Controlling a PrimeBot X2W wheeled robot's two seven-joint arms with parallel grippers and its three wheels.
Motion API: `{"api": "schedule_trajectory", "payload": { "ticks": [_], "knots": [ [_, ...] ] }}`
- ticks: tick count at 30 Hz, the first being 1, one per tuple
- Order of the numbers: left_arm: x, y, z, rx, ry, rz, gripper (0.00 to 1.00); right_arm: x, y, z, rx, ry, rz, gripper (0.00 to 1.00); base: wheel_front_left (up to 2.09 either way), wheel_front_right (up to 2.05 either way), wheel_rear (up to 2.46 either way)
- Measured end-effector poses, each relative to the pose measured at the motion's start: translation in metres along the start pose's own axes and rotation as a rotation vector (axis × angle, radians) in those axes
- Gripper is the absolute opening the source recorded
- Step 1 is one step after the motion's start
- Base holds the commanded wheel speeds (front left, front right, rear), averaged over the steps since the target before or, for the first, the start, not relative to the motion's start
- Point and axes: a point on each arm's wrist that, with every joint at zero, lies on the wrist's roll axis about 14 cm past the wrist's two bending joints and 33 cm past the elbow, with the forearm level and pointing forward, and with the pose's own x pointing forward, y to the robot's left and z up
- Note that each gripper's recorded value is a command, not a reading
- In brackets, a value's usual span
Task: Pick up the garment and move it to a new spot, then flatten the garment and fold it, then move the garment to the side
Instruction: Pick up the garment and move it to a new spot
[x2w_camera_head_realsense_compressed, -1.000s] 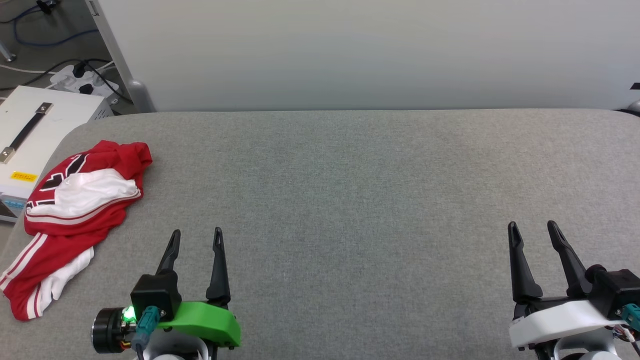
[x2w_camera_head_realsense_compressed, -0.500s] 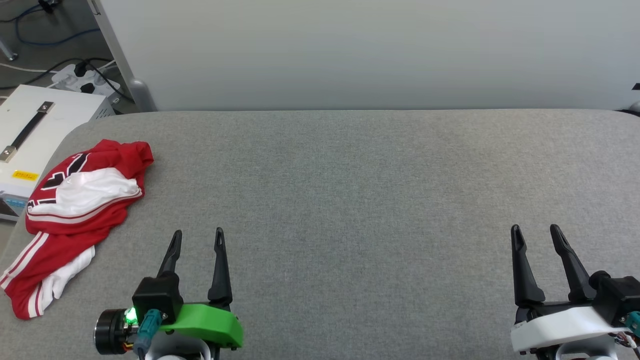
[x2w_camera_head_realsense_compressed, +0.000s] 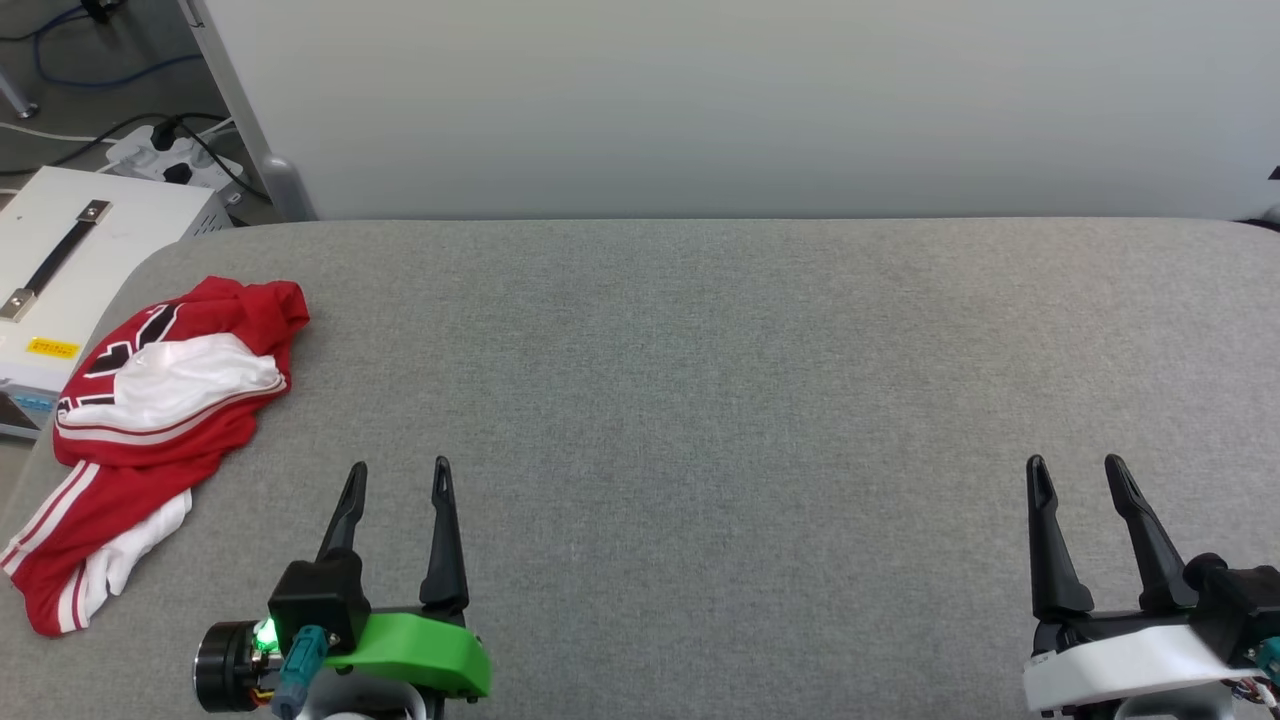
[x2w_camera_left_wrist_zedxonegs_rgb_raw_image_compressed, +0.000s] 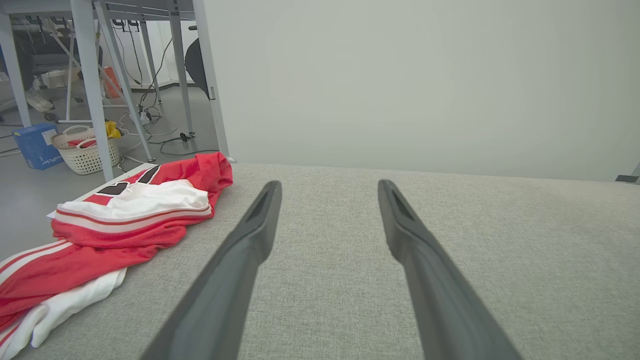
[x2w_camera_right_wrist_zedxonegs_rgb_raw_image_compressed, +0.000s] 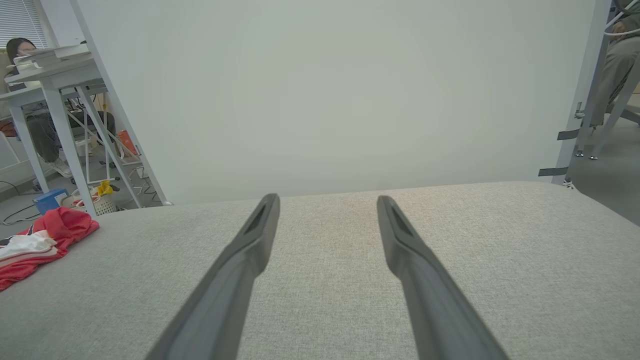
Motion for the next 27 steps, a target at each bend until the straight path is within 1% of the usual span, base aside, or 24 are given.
{"api": "schedule_trajectory", "payload": {
  "ticks": [27],
  "knots": [
    [-0.0020,0.0020,-0.0043,0.001,0.009,0.008,1.00,-0.0005,0.0018,-0.0027,-0.018,0.003,0.009,1.00,0.00,0.00,0.00]
  ]
}}
